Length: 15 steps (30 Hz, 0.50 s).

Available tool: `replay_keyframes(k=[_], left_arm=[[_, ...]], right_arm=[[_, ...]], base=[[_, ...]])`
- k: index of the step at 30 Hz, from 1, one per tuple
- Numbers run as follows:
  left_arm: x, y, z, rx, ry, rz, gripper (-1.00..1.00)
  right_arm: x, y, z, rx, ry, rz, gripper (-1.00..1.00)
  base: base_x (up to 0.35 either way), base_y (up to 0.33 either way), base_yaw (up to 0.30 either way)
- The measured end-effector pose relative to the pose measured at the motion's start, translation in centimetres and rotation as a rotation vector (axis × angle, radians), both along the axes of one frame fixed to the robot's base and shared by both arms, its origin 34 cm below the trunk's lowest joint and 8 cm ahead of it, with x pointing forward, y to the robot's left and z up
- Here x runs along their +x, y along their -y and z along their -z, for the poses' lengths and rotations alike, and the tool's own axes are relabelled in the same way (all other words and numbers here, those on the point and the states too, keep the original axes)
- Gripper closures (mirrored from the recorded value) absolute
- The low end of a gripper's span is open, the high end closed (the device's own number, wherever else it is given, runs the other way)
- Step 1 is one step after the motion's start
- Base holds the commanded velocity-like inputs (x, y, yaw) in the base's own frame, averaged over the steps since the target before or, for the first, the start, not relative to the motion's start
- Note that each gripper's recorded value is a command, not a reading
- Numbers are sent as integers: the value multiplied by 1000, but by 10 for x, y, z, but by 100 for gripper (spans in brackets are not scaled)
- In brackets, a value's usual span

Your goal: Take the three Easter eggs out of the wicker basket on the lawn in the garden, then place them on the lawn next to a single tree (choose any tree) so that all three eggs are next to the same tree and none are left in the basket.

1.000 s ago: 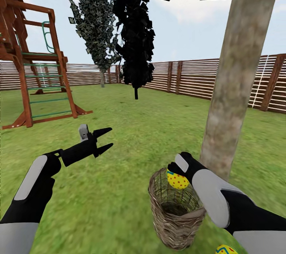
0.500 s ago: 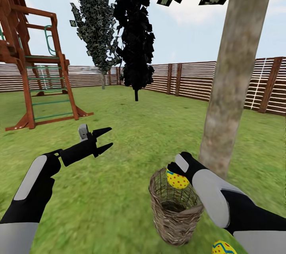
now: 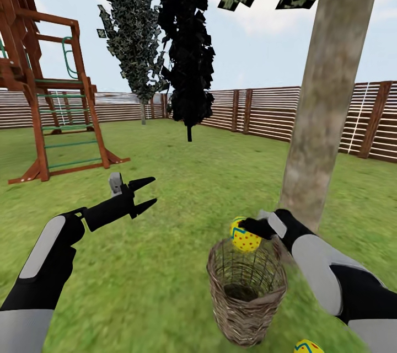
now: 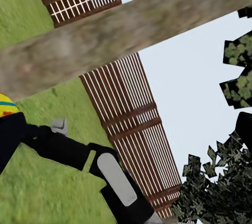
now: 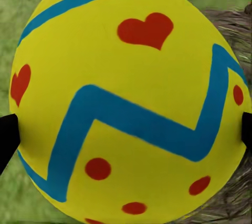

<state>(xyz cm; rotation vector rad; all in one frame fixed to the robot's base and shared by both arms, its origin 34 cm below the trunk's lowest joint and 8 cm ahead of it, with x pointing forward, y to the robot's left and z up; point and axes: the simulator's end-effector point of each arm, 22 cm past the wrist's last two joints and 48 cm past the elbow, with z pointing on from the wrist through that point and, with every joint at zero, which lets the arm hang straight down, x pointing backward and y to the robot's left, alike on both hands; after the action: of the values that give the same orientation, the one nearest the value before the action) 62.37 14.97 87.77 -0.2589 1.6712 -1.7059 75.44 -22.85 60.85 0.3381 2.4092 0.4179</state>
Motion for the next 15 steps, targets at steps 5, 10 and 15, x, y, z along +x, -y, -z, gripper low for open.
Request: replay_keyframes(k=[5,10,15], left_arm=[[2,1,-11,2,0,2,-100],[3,2,-15,1,-1,4,-100],[4,2,-15,0,-1,4,-100]], right_arm=[[2,19,-26,86,74,-125,100],[-26,22,-29,186,47,-281,100],[-50,11,-24,238,28,-407,100]], base=[[0,0,0],[0,0,0],[0,0,0]])
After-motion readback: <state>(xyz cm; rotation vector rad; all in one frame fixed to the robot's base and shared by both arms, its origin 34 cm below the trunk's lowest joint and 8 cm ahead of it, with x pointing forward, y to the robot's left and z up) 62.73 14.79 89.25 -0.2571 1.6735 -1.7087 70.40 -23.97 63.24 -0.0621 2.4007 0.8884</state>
